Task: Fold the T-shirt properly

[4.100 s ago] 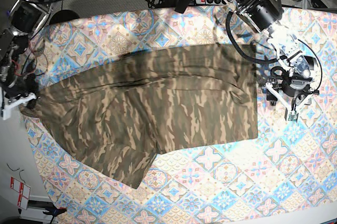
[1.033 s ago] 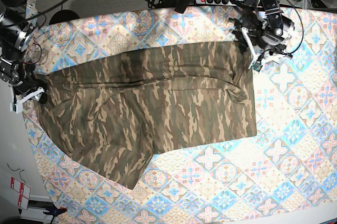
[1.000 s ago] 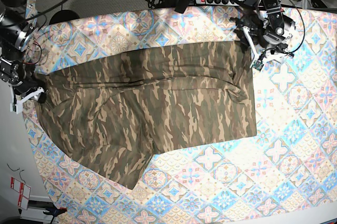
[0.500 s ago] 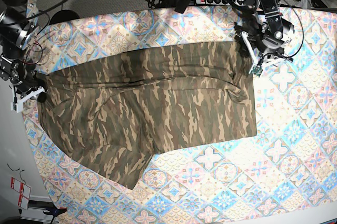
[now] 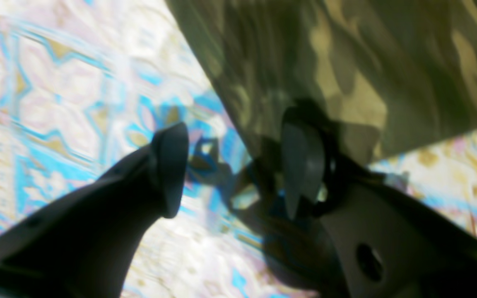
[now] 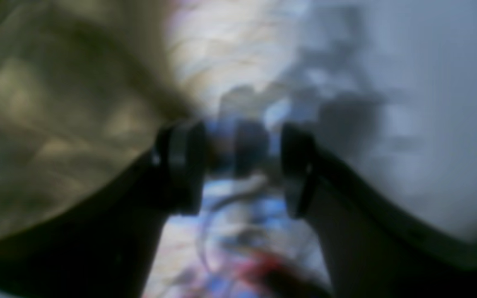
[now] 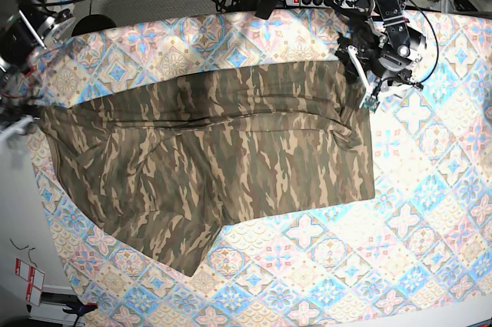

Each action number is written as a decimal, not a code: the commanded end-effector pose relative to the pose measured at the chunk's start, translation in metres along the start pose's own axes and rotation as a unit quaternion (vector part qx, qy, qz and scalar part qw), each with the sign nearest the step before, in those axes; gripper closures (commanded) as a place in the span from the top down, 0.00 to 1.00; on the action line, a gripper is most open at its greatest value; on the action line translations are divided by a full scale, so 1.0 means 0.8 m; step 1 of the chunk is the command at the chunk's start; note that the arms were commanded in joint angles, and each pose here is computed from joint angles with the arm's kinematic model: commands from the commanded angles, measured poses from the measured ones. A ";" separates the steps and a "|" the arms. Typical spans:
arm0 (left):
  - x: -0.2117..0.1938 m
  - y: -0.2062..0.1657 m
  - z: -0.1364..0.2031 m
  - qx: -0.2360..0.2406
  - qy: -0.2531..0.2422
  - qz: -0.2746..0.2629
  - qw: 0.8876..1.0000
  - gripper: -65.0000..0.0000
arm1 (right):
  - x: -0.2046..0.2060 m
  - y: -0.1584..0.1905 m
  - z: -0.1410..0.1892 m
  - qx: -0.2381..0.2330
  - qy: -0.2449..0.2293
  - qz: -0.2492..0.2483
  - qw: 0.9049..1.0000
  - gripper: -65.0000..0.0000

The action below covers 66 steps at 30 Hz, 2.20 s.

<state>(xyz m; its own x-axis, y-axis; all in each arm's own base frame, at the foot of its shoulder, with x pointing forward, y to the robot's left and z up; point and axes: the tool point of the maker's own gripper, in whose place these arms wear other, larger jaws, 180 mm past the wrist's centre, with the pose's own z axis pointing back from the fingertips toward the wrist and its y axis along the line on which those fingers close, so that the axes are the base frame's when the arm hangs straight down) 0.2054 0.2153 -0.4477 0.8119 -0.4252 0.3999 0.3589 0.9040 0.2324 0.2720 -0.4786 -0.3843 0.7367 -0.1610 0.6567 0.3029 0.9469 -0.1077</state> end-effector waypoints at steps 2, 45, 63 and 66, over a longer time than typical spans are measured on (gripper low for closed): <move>0.016 0.007 0.005 0.009 -0.020 0.001 1.000 0.54 | 0.017 0.001 0.024 -0.018 -0.015 0.009 1.000 0.44; 0.033 -0.004 0.001 0.002 -0.034 0.012 0.999 0.54 | -0.086 0.137 -0.032 0.186 0.012 -0.273 0.944 0.63; -0.023 -0.054 -0.063 -0.085 0.046 0.062 0.993 0.53 | -0.075 0.138 -0.033 0.188 0.005 -0.269 0.945 0.63; -0.030 -0.059 -0.068 -0.094 0.054 0.061 0.992 0.52 | -0.076 0.137 -0.033 0.187 0.006 -0.268 0.945 0.59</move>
<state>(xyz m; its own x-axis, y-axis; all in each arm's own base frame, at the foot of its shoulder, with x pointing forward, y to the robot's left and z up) 0.2324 0.1700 -0.4928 0.8260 -0.2729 0.4932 0.3256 0.9453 -0.0223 0.2728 -0.3630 -0.4633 0.5463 -0.6618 0.5134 0.4051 0.7452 0.5297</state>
